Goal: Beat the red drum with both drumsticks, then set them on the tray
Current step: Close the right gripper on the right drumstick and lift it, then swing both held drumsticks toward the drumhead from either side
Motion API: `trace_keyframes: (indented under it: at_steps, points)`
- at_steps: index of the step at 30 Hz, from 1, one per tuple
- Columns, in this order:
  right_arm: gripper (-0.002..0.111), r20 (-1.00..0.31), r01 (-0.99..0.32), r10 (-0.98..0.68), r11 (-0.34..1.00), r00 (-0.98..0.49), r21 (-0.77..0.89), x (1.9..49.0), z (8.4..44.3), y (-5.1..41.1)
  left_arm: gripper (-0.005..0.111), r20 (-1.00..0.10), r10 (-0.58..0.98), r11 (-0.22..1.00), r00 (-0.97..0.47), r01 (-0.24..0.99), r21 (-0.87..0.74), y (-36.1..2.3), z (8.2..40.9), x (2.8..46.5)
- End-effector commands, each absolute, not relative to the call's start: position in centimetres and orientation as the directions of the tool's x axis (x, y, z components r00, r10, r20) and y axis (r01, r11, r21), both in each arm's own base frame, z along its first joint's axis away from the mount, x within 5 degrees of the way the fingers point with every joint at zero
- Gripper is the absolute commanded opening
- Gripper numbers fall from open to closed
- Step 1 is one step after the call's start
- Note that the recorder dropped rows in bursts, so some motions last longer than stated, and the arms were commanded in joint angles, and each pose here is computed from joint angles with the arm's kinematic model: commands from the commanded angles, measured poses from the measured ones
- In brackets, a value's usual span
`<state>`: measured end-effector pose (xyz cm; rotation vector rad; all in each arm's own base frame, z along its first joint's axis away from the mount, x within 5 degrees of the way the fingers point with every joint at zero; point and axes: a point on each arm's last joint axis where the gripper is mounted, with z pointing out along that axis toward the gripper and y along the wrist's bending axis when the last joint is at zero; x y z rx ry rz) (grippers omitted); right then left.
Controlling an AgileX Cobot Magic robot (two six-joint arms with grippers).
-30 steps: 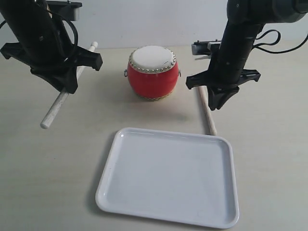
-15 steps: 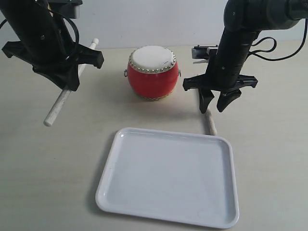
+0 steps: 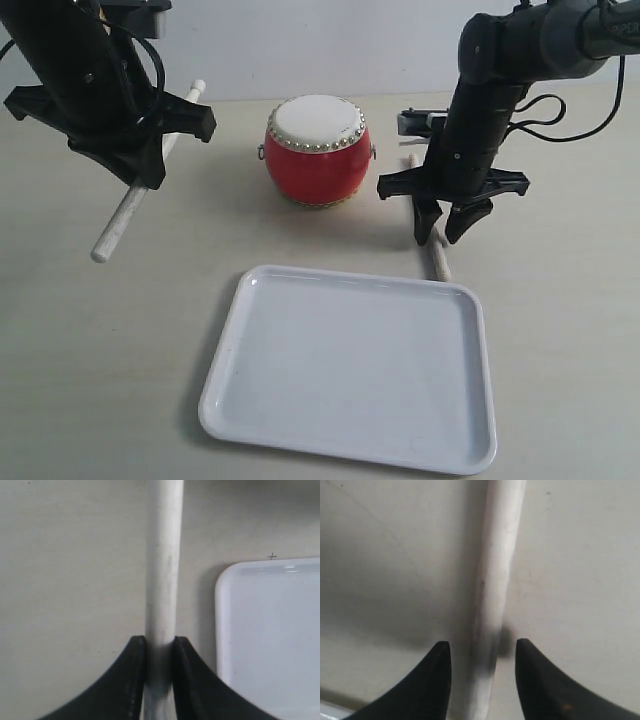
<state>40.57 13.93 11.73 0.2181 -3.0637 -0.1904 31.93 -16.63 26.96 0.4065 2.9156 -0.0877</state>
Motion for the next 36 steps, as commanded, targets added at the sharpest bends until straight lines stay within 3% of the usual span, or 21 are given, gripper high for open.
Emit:
trace_keyframes:
  at_steps: [1,6,12,16,21,28,36]
  points:
    - [0.04,0.052,-0.138,-0.145,0.983,-0.988,0.118,40.8,11.4,13.9,0.0,-0.214,0.264,0.96,-0.94,0.277,-0.032,-16.7,27.2,31.8]
    - [0.032,0.045,-0.116,-0.121,0.989,-0.992,0.09,40.9,11.3,13.7,0.0,-0.209,0.268,0.96,-0.941,0.279,-0.026,-16.7,27.2,31.8]
    - [0.001,0.064,-0.117,-0.122,0.989,-0.99,0.088,40.7,11.4,13.7,0.0,-0.211,0.282,0.956,-0.936,0.293,-0.024,-16.7,27.2,31.8]
    - [0.0,0.048,-0.108,-0.111,0.993,-0.993,0.048,40.8,12.0,13.3,0.0,-0.208,0.302,0.95,-0.93,0.312,-0.019,-16.7,27.2,31.8]
    - [0.0,-0.062,-0.154,-0.155,0.988,-0.986,-0.029,41.0,16.2,12.2,0.0,-0.204,0.347,0.934,-0.915,0.356,-0.008,-16.7,27.2,31.7]
    - [0.0,-0.104,-0.468,-0.468,0.883,-0.878,-0.018,38.1,23.8,12.4,0.0,-0.202,0.488,0.866,-0.849,0.5,-0.008,-17.0,27.0,31.7]
    - [0.0,-0.164,-0.584,-0.588,0.808,-0.792,-0.079,36.0,27.0,14.9,0.0,-0.068,0.601,0.794,-0.796,0.605,-0.059,-18.0,23.8,32.8]
